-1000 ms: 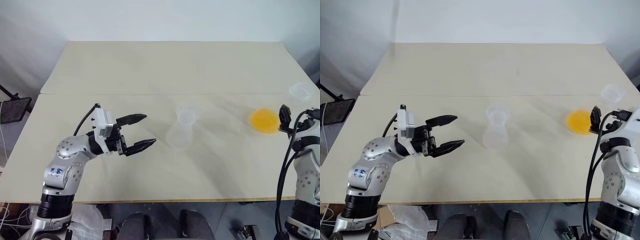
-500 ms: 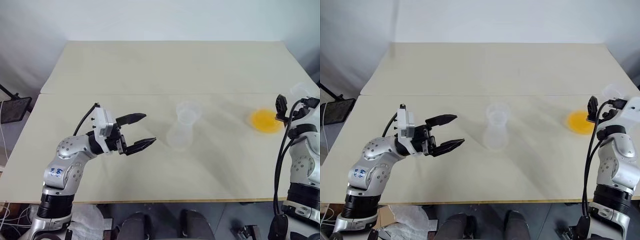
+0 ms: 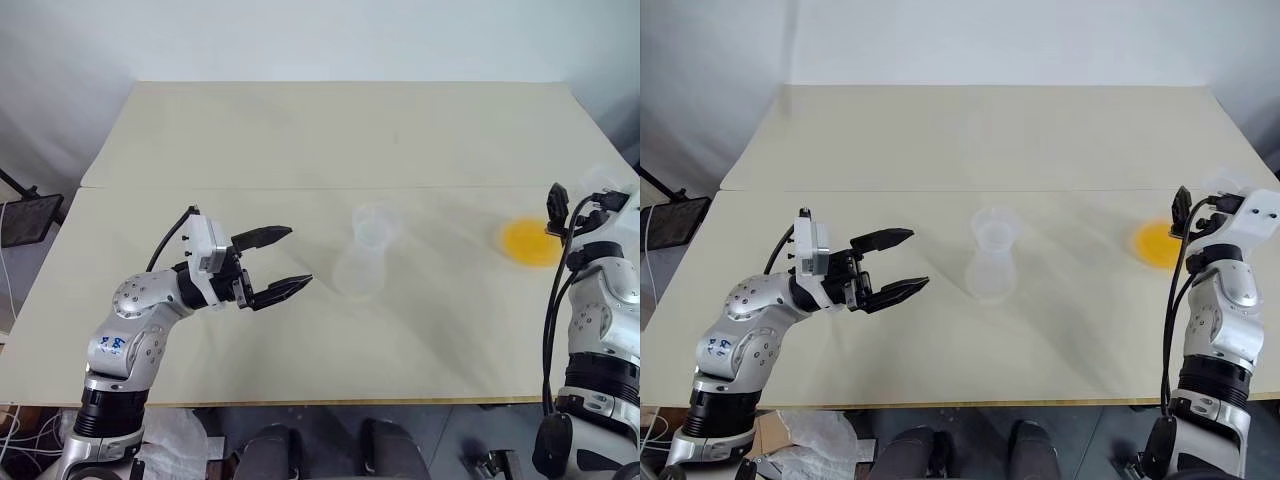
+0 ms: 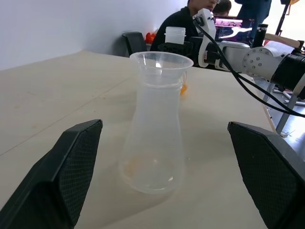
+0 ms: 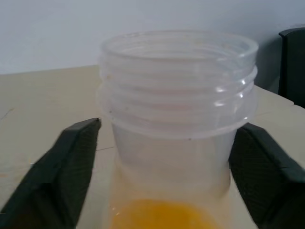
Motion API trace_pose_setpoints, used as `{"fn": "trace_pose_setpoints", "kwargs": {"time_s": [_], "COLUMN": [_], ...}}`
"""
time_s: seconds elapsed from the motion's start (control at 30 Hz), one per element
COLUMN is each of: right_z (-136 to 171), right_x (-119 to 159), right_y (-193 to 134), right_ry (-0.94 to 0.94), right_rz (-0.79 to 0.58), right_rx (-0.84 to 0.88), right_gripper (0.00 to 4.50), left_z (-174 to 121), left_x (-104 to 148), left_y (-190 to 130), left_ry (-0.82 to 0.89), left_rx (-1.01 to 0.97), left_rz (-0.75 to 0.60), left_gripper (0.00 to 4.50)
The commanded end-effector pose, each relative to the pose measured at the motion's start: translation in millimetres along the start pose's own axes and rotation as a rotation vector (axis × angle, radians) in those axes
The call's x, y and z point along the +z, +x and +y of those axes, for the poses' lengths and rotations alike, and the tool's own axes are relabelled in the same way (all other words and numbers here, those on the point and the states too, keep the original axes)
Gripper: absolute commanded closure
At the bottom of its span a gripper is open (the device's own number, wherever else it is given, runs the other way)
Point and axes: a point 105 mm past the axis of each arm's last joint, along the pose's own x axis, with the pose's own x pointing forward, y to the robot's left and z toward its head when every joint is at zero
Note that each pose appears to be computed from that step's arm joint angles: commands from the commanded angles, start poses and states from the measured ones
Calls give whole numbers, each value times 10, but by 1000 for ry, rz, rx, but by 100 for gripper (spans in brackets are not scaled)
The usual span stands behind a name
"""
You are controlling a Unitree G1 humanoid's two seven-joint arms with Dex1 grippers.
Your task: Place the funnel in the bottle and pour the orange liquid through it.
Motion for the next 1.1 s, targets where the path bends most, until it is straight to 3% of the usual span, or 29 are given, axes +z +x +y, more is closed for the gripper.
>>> {"fn": "trace_pose_setpoints", "kwargs": {"time_s": [0.03, 0.3, 0.4, 0.47, 0.57, 0.8, 1.1], "right_z": [-9, 145, 274, 504, 898, 1422, 1749], "right_x": [209, 235, 361, 447, 616, 780, 873], "right_y": [20, -5, -7, -21, -72, -254, -469], "right_ry": [-29, -25, -52, -74, -169, -509, -747], "right_rz": [-89, -114, -155, -179, -232, -289, -450], "right_rx": [7, 89, 111, 215, 383, 572, 695], "right_gripper": [180, 186, 186, 186, 186, 186, 186], "left_z": [-75, -91, -86, -81, -73, -51, -46], "left_x": [81, 72, 76, 79, 77, 52, 23], "left_y": [15, 16, 14, 14, 15, 55, 173], "left_ry": [18, 6, 4, 1, -1, -8, -2], "left_rx": [-26, -27, -24, -22, -17, 6, 23], "left_rz": [-27, -27, -29, -32, -36, -59, -97], "left_gripper": [0, 0, 0, 0, 0, 0, 0]}}
